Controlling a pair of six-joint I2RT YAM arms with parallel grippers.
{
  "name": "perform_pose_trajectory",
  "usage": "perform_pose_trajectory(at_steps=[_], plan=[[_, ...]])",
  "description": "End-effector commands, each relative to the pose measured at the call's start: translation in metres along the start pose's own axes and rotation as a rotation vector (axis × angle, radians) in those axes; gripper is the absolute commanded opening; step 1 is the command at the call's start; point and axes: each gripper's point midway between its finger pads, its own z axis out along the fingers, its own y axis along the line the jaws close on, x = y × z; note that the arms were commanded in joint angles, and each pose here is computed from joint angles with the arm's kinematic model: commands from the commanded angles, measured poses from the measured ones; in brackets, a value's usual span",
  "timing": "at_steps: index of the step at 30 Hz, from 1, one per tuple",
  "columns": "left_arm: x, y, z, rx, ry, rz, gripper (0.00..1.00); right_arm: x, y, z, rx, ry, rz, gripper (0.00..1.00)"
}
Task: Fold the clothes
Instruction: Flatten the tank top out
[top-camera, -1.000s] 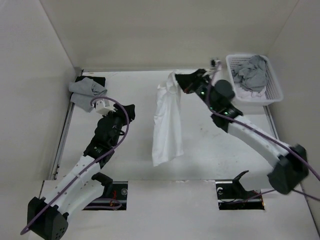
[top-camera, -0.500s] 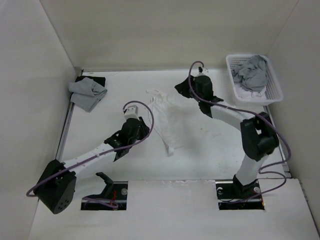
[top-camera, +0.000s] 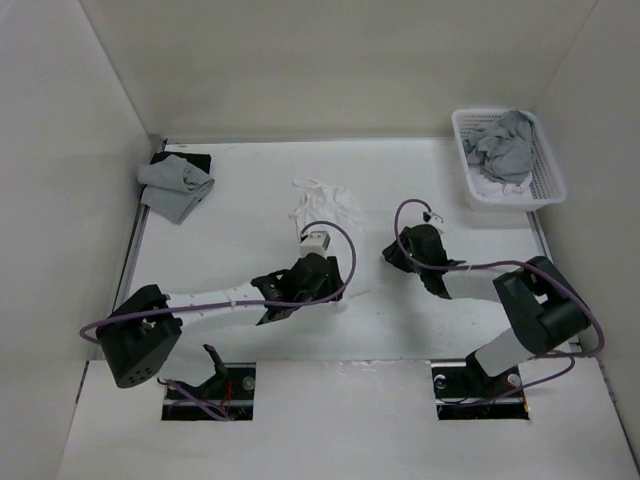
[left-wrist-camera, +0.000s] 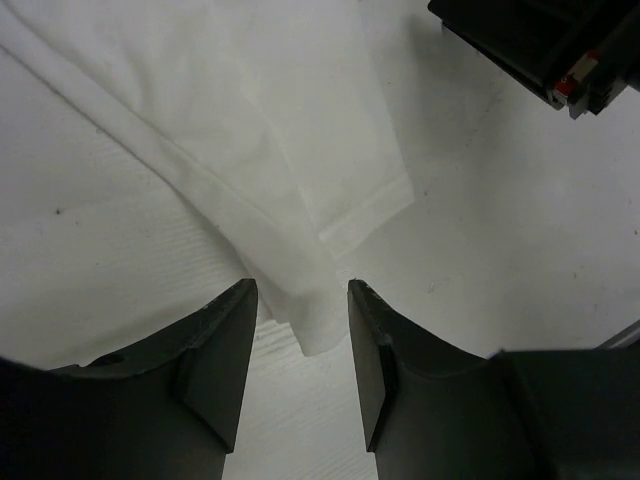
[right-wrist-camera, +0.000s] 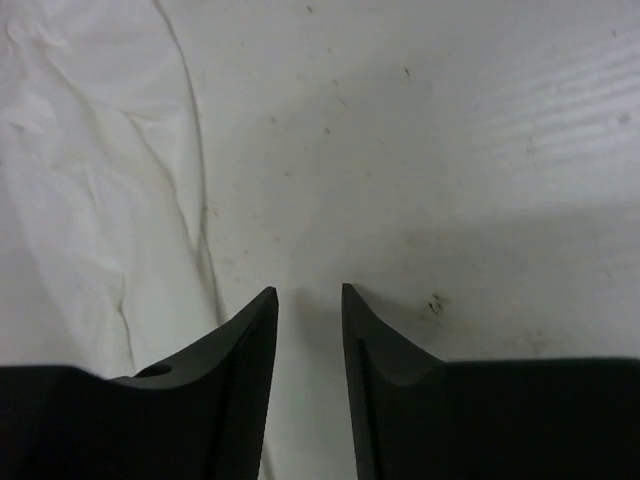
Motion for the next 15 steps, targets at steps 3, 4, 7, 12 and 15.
perform_pose_trajectory(at_steps=[3, 4, 7, 12, 15], plan=[[-0.005, -0.018, 0.015, -0.003, -0.017, -0.003, 0.40, -0.017, 0.028, -0.012, -0.109, -0.104, 0.062, 0.46], [-0.003, -0.017, 0.018, -0.015, -0.009, 0.002, 0.40, -0.013, 0.027, -0.011, -0.105, -0.095, 0.063, 0.48], [-0.001, -0.023, 0.023, -0.011, -0.005, 0.013, 0.37, 0.002, 0.022, -0.009, -0.095, -0.058, 0.070, 0.50], [-0.031, -0.020, 0.003, -0.006, -0.113, -0.029, 0.10, 0.034, 0.044, -0.008, -0.176, 0.056, 0.054, 0.44], [-0.048, 0.006, -0.020, -0.036, -0.199, -0.087, 0.07, 0.047, 0.066, -0.006, -0.252, 0.111, 0.046, 0.38]])
